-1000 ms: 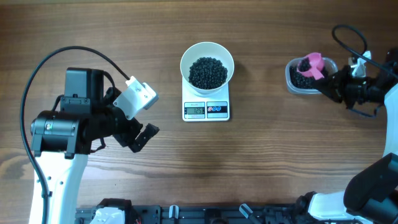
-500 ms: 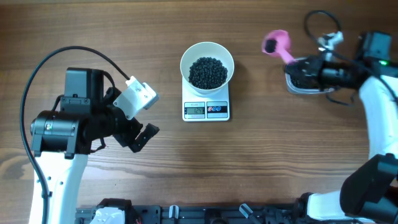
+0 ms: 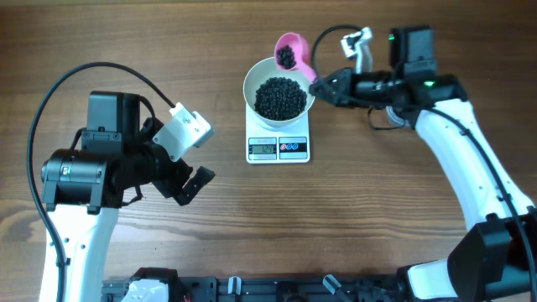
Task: Scoop item into bowl and weigh 150g on scale
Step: 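Lift the filled scoop and carry it left over the white bowl, then tilt the scoop with the right gripper to pour beans into the bowl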
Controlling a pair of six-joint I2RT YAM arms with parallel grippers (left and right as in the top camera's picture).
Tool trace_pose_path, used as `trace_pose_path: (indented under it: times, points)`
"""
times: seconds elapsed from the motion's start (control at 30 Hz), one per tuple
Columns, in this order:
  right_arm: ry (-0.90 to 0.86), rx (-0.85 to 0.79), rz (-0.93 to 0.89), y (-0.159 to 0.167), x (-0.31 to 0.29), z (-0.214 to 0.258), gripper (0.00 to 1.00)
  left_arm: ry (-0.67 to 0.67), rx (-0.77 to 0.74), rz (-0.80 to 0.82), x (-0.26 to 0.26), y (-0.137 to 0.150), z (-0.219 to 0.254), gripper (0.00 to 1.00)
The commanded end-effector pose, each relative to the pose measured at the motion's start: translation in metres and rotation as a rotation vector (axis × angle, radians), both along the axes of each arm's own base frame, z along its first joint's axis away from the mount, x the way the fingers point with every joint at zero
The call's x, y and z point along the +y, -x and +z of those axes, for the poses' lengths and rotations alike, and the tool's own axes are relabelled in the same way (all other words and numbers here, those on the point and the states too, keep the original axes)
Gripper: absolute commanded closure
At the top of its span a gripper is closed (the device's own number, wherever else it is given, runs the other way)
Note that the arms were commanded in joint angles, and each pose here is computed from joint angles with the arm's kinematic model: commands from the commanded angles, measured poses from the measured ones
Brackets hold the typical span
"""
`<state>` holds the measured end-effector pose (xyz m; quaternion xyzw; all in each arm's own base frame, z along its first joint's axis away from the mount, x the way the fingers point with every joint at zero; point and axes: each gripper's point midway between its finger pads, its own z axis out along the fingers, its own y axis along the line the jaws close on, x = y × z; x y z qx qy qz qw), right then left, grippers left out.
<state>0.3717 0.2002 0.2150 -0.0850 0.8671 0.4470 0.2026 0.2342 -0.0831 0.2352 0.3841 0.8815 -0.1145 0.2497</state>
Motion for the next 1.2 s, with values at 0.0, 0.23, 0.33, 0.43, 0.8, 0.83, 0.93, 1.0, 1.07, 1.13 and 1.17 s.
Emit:
trace_pose_path:
  times: [0.0, 0.23, 0.33, 0.43, 0.8, 0.83, 0.93, 1.0, 1.07, 1.13, 1.17]
  points:
    - [0.203, -0.127, -0.047, -0.01, -0.003, -0.011, 0.96, 0.023, -0.011, 0.001, -0.002, 0.001, 0.005, 0.0]
    - [0.438, -0.261, -0.048, -0.018, -0.008, -0.026, 0.96, 0.023, -0.011, 0.001, -0.002, 0.001, 0.005, 0.0]
    - [0.517, -0.322, -0.025, -0.021, -0.012, -0.029, 0.96, 0.023, -0.011, 0.001, -0.002, 0.001, 0.005, 0.0]
    - [0.551, -0.359, 0.005, -0.021, -0.011, -0.029, 0.96, 0.023, -0.011, 0.001, -0.002, 0.001, 0.005, 0.0]
    - [0.653, -0.424, 0.034, -0.025, -0.017, -0.032, 0.96, 0.023, -0.011, 0.001, -0.002, 0.001, 0.005, 0.0]
    - [0.665, -0.431, 0.039, -0.025, -0.017, -0.033, 0.96, 0.023, -0.011, 0.001, -0.002, 0.001, 0.005, 0.0]
    - [0.689, -0.467, 0.083, -0.023, -0.012, -0.033, 0.96, 0.023, -0.011, 0.001, -0.002, 0.001, 0.005, 0.0]
    - [0.697, -0.479, 0.098, -0.022, -0.01, -0.033, 0.96, 0.023, -0.011, 0.001, -0.002, 0.001, 0.005, 0.0]
    - [0.696, -0.478, 0.099, -0.021, -0.009, -0.033, 0.96, 0.023, -0.011, 0.001, -0.002, 0.001, 0.005, 0.0]
    - [0.697, -0.478, 0.098, -0.021, -0.009, -0.033, 0.96, 0.023, -0.011, 0.001, -0.002, 0.001, 0.005, 0.0]
    - [0.697, -0.478, 0.098, -0.021, -0.009, -0.033, 0.96, 0.023, -0.011, 0.001, -0.002, 0.001, 0.005, 0.0]
